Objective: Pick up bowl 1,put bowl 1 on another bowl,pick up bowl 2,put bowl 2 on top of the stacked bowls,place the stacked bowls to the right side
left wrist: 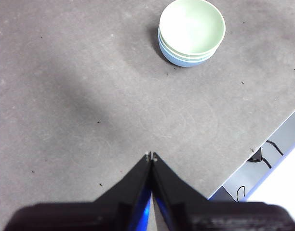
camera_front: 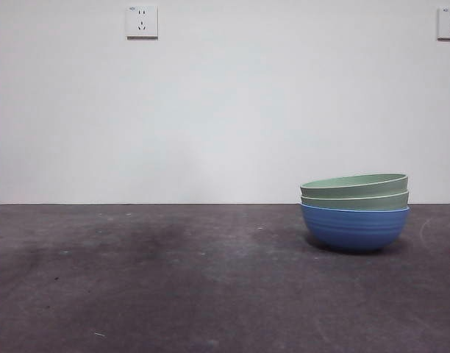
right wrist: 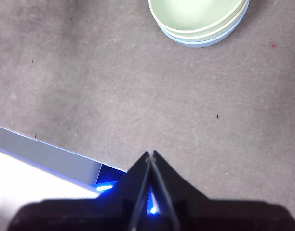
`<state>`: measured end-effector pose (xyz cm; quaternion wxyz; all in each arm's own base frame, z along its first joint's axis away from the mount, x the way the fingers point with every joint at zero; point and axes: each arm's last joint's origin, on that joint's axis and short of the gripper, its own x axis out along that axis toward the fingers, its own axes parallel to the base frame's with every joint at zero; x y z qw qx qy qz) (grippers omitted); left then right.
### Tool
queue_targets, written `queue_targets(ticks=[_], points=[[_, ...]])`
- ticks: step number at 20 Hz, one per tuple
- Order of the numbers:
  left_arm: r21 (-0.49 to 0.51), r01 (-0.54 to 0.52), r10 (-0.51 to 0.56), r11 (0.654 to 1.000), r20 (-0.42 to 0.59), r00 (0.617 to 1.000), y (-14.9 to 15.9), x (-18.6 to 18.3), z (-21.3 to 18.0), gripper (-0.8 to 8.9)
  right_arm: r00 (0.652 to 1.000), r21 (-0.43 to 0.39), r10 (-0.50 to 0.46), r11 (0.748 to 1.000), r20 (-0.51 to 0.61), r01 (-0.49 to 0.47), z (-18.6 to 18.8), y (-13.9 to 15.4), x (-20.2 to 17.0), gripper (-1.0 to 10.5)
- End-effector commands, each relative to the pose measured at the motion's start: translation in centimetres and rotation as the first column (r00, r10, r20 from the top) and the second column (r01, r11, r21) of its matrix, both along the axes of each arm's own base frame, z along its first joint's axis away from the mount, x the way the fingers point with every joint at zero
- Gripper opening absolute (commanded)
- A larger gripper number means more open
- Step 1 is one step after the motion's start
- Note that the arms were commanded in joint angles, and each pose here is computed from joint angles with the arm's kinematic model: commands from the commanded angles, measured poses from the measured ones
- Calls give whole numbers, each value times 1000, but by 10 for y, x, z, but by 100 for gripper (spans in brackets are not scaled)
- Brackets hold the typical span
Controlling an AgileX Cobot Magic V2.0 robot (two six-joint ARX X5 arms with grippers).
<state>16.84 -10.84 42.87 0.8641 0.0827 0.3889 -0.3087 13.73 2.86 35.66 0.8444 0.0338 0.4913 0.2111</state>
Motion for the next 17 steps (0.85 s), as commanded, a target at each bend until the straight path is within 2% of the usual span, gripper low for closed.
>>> queue_targets(ticks=[1, 7, 9, 11, 12, 14, 16, 17], points=[[2, 8, -8, 1000, 8, 1000, -1, 0, 0, -4, 1000, -3, 8, 1000, -5, -8, -2, 0, 0, 2], [5, 0, 0, 1000, 20, 1000, 0, 0, 1, -4, 1000, -3, 8, 1000, -5, -8, -2, 0, 0, 2], [4, -22, 21, 1000, 57, 998, 7, -4, 6, -4, 1000, -3, 8, 1000, -5, -8, -2, 0, 0, 2], [-31, -48, 52, 998, 164, 985, 21, -9, 17, -4, 1000, -3, 8, 1000, -5, -8, -2, 0, 0, 2], [-79, -81, 98, 994, 243, 965, 30, -12, 26, -4, 1000, -3, 8, 1000, -5, -8, -2, 0, 0, 2], [-182, -138, 202, 974, 408, 890, 49, -20, 39, -4, 1000, -3, 8, 1000, -5, -8, -2, 0, 0, 2], [-265, -188, 307, 946, 541, 783, 68, -34, 37, -4, 1000, -3, 8, 1000, -5, -8, -2, 0, 0, 2], [-305, -206, 356, 930, 602, 715, 77, -41, 29, -4, 1000, -3, 8, 1000, -5, -8, -2, 0, 0, 2]])
